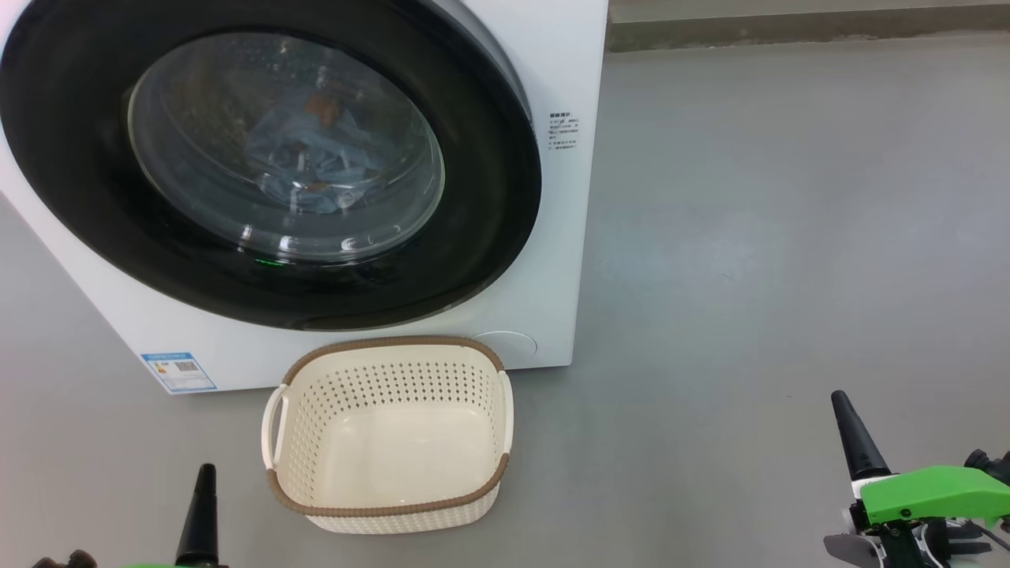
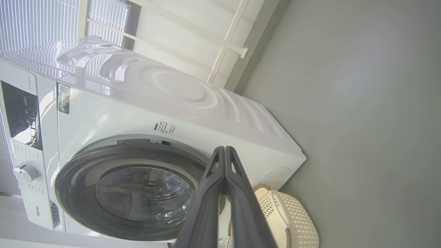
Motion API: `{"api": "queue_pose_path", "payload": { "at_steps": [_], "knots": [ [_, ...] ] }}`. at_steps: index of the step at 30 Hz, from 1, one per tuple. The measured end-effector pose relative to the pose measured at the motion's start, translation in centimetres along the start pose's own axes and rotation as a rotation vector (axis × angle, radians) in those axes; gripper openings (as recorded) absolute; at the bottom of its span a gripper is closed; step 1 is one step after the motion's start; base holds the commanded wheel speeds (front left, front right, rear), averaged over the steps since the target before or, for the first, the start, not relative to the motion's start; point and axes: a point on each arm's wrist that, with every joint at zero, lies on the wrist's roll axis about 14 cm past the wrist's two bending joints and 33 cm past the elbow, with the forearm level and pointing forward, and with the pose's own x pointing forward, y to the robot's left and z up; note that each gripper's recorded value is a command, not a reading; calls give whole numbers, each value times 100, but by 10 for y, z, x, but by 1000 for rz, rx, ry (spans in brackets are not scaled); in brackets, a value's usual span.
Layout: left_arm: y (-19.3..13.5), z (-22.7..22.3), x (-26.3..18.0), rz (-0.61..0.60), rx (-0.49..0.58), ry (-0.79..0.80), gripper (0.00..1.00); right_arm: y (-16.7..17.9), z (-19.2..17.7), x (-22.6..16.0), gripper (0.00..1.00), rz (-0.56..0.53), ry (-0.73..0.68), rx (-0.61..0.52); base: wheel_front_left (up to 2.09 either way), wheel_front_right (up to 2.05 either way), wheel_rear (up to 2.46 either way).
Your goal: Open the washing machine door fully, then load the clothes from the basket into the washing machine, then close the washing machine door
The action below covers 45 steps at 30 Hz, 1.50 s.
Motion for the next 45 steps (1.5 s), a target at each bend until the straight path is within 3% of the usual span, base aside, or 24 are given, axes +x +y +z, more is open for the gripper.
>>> {"api": "queue_pose_path", "payload": {
  "at_steps": [38,45],
  "knots": [
    [-20,0,4,-65,-406,17,0,17,7,1,0,63,4,360,0,0,0],
    [-21,1,4,-71,-419,17,0,18,8,1,0,68,4,387,0,0,0]
  ]
}}
